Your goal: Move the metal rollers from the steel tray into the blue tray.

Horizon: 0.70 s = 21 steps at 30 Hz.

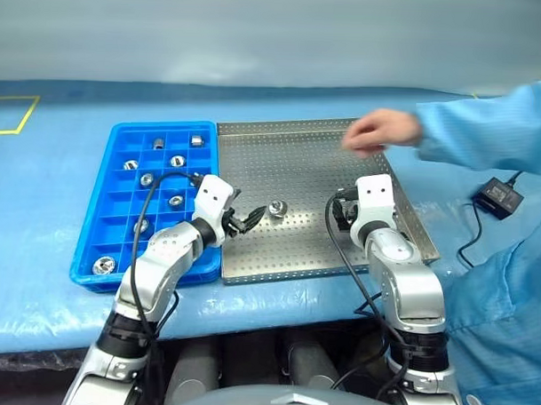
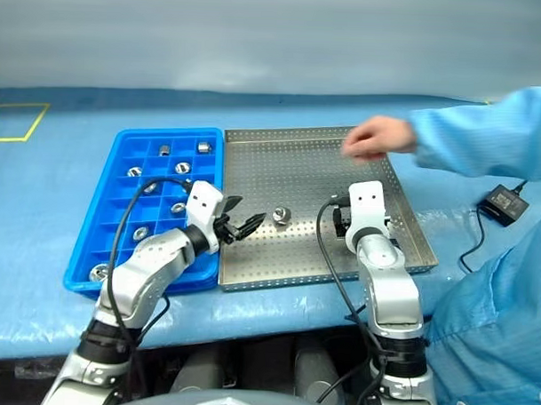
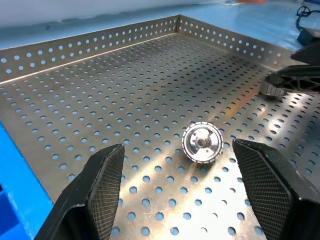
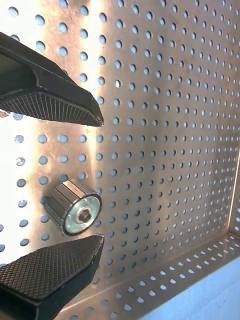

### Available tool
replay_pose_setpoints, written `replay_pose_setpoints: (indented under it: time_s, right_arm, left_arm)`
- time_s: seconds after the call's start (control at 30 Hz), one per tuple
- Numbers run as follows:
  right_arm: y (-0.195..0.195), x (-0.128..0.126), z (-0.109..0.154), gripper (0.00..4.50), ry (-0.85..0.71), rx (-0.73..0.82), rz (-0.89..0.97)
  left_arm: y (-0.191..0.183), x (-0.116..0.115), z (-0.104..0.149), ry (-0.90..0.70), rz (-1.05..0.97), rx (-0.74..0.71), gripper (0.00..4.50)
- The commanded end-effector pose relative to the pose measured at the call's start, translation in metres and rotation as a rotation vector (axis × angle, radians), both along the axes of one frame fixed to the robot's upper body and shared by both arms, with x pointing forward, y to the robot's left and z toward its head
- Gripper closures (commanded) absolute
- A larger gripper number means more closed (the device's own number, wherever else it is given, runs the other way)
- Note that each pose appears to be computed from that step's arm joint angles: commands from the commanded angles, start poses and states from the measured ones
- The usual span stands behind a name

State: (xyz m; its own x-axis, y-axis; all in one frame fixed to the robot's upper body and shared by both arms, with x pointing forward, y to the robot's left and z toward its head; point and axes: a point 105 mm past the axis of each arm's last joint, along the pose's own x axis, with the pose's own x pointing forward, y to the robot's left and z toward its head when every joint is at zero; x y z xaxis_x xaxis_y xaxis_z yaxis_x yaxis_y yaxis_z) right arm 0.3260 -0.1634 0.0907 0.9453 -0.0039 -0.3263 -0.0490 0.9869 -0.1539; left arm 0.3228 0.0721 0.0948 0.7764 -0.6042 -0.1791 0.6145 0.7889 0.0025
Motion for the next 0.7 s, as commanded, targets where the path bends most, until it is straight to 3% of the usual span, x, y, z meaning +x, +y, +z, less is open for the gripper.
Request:
replay_pose_setpoints:
  time_s: [0.03,0.37,0.7]
  right_arm:
    - [0.009,-0.005,0.014,0.87,-0.057,0.022,0.03]
    - [0.016,-0.016,0.01,0.87,-0.056,0.045,0.033]
    - [0.022,-0.016,0.021,0.87,-0.097,0.06,0.047]
  left_arm:
    - [-0.02,0.006,0.005,-0.038,-0.039,0.004,0.74]
    - [-0.043,0.02,0.0,0.008,-0.047,0.046,0.74]
    - [-0.042,0.028,-0.029,0.121,0.033,0.179,0.74]
